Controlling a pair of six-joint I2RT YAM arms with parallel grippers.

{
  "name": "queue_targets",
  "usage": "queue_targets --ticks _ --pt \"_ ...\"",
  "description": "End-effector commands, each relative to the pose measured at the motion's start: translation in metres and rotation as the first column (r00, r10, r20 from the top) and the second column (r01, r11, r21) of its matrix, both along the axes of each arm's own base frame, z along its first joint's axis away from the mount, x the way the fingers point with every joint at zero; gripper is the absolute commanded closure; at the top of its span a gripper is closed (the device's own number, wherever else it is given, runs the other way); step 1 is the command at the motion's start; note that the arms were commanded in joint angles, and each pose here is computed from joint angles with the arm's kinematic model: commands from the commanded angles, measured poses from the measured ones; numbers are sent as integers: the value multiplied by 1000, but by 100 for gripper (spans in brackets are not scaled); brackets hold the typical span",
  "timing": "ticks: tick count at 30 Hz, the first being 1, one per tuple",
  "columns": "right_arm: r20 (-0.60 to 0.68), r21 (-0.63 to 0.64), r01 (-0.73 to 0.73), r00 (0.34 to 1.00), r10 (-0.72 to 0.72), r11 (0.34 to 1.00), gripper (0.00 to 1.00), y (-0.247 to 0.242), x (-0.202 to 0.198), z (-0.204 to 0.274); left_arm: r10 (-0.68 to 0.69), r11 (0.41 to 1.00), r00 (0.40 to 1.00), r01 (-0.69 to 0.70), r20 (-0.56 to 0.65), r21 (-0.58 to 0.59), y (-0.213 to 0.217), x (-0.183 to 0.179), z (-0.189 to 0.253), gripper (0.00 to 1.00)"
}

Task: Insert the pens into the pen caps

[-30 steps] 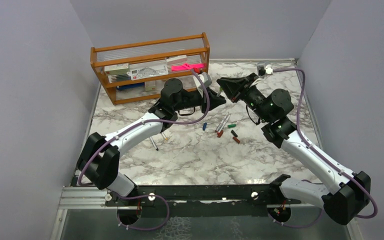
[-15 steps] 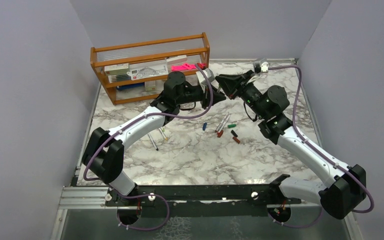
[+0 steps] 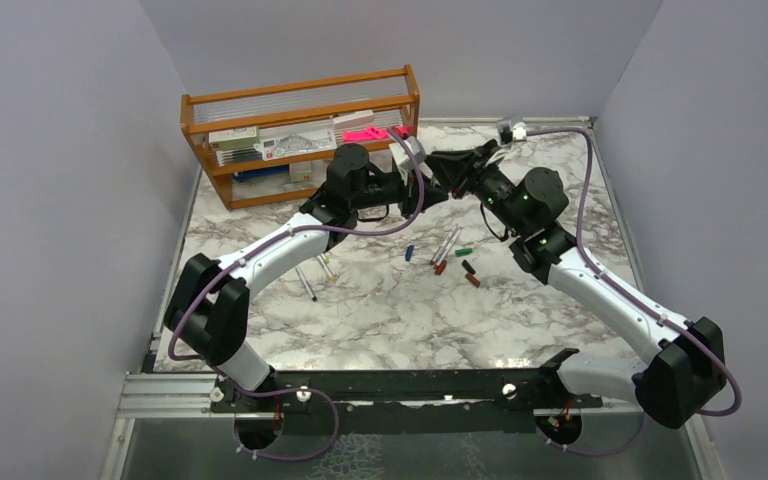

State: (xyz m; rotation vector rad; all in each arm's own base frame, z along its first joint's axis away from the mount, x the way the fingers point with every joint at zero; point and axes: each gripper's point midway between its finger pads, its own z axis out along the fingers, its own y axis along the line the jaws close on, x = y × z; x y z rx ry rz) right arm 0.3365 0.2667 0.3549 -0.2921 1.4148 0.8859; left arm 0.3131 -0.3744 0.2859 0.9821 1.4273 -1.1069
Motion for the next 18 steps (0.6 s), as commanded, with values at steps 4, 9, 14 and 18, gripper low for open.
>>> queue_targets --ticks 4,9,14,18 --pt "-278 -95 -175 950 143 980 58 29 -32 -67 -1 966 969 65 247 -249 2 -26 92 100" --pt "-243 -88 -155 961 130 984 56 24 -33 -55 16 968 981 33 191 -250 4 -24 81 100" --pt "-262 -99 -136 959 106 986 79 16 -39 -65 87 956 989 -50 117 -287 6 -10 85 100" --pt "-272 -121 -88 961 52 989 98 6 -38 -72 65 953 994 -35 89 -300 1 -10 88 94"
